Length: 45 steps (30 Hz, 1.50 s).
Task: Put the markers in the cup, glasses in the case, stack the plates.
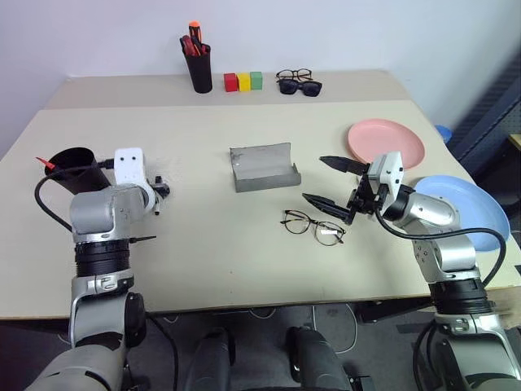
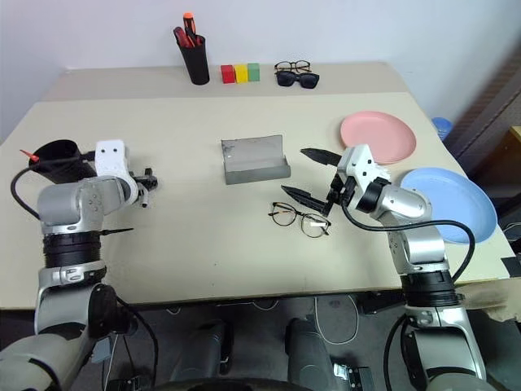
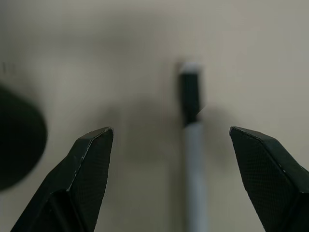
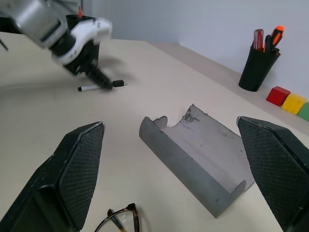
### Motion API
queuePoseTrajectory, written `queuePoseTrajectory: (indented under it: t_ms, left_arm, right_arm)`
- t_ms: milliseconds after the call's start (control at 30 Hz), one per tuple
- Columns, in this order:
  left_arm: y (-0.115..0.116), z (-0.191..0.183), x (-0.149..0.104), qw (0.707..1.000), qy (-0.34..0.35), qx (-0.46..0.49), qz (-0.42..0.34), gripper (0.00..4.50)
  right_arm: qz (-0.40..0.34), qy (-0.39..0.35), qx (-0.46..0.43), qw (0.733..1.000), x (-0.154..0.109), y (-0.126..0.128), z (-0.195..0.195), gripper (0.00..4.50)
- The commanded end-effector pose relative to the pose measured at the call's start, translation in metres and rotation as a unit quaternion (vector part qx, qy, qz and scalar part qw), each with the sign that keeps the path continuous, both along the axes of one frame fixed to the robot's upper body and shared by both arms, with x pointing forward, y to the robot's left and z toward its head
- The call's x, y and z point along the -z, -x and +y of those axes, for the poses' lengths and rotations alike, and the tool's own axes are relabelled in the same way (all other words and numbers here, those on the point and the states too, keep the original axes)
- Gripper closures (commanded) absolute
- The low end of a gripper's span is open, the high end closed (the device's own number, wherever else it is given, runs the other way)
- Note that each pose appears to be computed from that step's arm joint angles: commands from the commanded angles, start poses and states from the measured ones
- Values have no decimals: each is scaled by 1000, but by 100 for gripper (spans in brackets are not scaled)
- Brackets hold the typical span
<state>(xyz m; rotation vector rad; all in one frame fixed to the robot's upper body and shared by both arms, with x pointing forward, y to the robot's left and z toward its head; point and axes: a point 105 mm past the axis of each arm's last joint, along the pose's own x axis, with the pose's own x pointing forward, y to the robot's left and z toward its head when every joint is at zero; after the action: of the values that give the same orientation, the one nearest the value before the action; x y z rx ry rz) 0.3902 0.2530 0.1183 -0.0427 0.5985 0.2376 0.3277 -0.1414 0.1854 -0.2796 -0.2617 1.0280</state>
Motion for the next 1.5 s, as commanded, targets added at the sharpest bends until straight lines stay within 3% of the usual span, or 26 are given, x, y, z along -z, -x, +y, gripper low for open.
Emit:
queuePoseTrajectory:
  t_ms: [33,233,400,533,667,767,867,1100,1333,1500]
  left_arm:
    - [-5,5,18,999,-23,-27,22,145]
    - [-11,-6,12,1000,-15,-14,7,447]
    - [-12,-13,2,1000,-16,20,-17,447]
    - [-9,-49,-35,985,-10,129,-113,447]
    - [17,-94,-102,917,-87,243,-303,447]
    - [36,-75,-162,836,-178,145,-499,447]
    - [46,-34,-189,778,-207,20,-593,447]
    - [47,28,-180,750,-273,-122,-591,447]
    - [53,41,-161,744,-299,-168,-573,447]
    - [56,46,-142,756,-316,-170,-548,447]
  right_arm:
    - [-26,-11,11,1000,-11,1,-4,0]
    - [-30,-10,19,999,-15,3,-6,0]
    - [-31,-9,21,999,-19,5,-1,0]
    - [-32,-13,24,999,-22,5,1,0]
    - [-33,-36,24,999,-33,2,6,0]
    - [-37,-56,10,998,-40,1,17,0]
    - [-41,-74,-27,996,-46,7,33,0]
    - [-34,-89,-139,986,-45,28,56,0]
    - [-33,-85,-158,983,-36,24,61,0]
    - [-33,-81,-153,984,-29,21,57,0]
